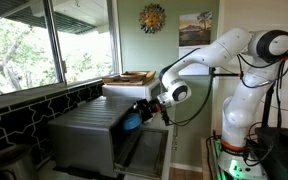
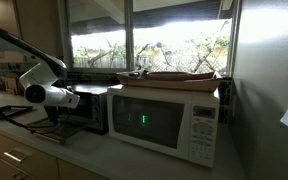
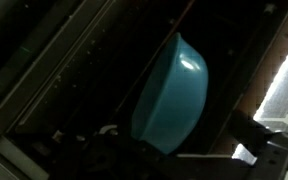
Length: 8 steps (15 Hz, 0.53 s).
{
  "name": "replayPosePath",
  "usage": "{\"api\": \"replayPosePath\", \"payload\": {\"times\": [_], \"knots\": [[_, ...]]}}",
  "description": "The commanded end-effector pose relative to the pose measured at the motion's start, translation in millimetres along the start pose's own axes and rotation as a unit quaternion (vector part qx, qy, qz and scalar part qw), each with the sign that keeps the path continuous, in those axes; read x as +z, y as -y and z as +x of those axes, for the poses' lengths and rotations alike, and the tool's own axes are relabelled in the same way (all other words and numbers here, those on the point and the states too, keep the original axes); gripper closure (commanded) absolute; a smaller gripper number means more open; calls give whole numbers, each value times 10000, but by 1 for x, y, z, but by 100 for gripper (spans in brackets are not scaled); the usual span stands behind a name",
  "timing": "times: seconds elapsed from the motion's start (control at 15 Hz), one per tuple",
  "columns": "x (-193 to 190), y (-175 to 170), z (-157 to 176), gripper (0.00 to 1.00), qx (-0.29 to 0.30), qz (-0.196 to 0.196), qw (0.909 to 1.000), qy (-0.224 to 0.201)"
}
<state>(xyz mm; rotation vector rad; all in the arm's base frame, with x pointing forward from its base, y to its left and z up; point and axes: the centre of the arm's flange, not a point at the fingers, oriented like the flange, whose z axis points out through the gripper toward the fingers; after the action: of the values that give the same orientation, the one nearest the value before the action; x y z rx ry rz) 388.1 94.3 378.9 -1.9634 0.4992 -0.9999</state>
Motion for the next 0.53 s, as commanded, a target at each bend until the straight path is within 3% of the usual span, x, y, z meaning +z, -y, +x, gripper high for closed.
{"api": "replayPosePath", "payload": {"times": [0.0,0.47], "knots": [[17,3,-5,0,-491,-46,9988,49],[19,-6,-7,0,-914,-2,9933,704]]}}
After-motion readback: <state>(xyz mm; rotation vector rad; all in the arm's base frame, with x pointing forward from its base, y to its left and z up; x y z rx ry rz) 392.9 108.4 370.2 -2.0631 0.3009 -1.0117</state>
